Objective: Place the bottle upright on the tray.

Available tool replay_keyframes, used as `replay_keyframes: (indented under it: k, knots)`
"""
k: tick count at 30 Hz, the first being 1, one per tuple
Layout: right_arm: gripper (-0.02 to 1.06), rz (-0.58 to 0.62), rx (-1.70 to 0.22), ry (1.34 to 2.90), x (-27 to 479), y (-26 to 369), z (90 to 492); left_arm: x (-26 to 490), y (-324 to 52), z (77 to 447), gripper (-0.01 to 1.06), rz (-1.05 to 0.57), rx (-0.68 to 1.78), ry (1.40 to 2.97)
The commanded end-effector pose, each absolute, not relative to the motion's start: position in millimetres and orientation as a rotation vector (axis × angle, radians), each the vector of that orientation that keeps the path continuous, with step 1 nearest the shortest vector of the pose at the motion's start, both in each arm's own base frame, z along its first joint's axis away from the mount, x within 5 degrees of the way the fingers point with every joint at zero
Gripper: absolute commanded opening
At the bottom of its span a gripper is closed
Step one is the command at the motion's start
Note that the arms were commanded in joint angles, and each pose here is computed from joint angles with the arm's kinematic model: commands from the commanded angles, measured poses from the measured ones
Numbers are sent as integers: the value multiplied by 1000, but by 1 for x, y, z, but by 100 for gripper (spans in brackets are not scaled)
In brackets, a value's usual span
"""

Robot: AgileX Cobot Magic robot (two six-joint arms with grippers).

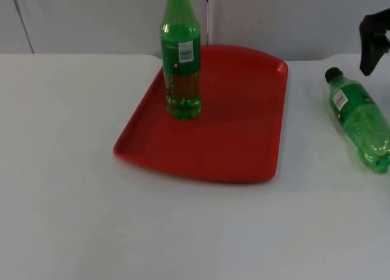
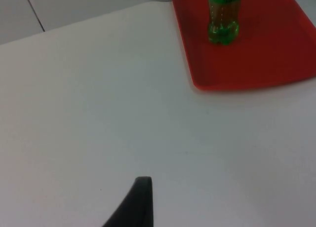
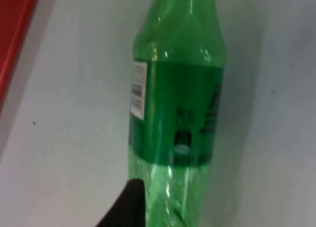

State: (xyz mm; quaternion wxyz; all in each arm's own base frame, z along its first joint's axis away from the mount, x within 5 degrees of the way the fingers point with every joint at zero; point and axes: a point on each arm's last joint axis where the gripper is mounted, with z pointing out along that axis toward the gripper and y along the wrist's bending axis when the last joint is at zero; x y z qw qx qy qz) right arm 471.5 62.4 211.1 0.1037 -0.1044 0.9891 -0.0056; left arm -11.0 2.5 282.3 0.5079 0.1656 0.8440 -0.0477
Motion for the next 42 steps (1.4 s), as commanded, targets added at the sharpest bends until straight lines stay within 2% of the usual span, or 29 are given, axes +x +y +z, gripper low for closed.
replay_keyframes:
  k: [1, 7, 22, 42]
  knots:
    - [105, -20, -349, 2905, 481, 76, 206, -11, 2, 281, 105, -114, 399, 2037]
    - [105, -13, -294, 2910, 495, 80, 189, -11, 2, 281, 105, -114, 399, 2037]
    - [105, -15, -168, 3027, 506, 82, 118, -11, 2, 281, 105, -114, 400, 2040]
    - [103, 18, -116, 2970, 513, 84, 109, -11, 2, 281, 105, -114, 400, 2040]
